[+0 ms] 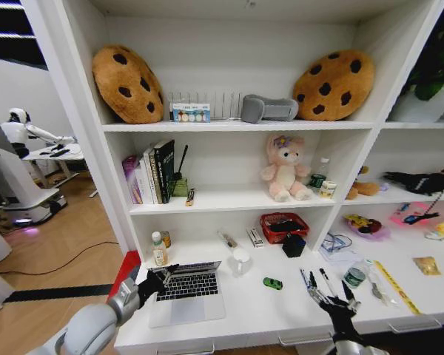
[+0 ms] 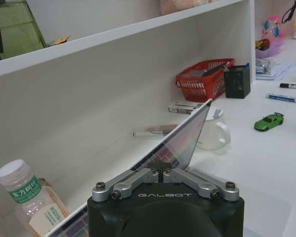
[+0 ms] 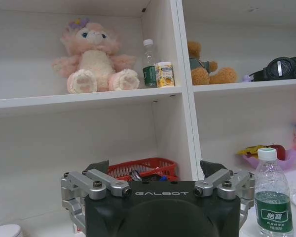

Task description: Organize the objects on the table.

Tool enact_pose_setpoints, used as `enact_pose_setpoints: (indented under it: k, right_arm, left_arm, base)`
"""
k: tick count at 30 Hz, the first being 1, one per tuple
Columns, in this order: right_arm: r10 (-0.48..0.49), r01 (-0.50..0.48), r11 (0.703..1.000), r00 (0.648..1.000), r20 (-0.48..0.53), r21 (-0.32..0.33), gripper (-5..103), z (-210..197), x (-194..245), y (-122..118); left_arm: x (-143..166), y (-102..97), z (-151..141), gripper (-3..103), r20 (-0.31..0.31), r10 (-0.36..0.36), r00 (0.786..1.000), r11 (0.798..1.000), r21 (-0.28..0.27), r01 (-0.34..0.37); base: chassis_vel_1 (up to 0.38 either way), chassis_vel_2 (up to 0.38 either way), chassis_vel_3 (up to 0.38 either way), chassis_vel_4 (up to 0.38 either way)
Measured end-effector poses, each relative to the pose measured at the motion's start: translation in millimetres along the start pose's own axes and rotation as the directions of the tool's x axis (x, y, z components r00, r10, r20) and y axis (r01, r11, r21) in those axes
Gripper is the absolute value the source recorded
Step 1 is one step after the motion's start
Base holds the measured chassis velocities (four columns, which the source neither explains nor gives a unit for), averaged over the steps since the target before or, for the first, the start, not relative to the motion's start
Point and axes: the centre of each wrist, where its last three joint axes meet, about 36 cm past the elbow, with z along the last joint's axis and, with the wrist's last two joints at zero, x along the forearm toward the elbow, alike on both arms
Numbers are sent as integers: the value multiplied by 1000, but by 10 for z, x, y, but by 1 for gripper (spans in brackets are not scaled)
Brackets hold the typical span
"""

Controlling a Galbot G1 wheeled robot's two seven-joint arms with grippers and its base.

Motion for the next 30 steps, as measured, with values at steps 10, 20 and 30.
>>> enact_pose_setpoints:
  k: [10, 20, 30]
  right_arm:
    - [8, -8, 1000, 1000, 0, 0, 100, 29, 3, -22]
    - [7, -7, 1000, 1000, -11, 5, 100, 92, -8, 19]
    - [32, -31, 999, 999, -20, 15, 100, 132, 44, -28]
  left_arm:
    - [96, 136, -150, 0, 56, -22, 998, 1000, 12, 22]
    - [-46, 378, -166, 0, 33, -11, 999, 1000, -27, 12]
    - [-305, 435, -161, 0, 1, 43, 999, 997, -62, -43]
  base:
    - [0, 0, 0, 0]
    - [0, 0, 0, 0]
    - [0, 0, 0, 0]
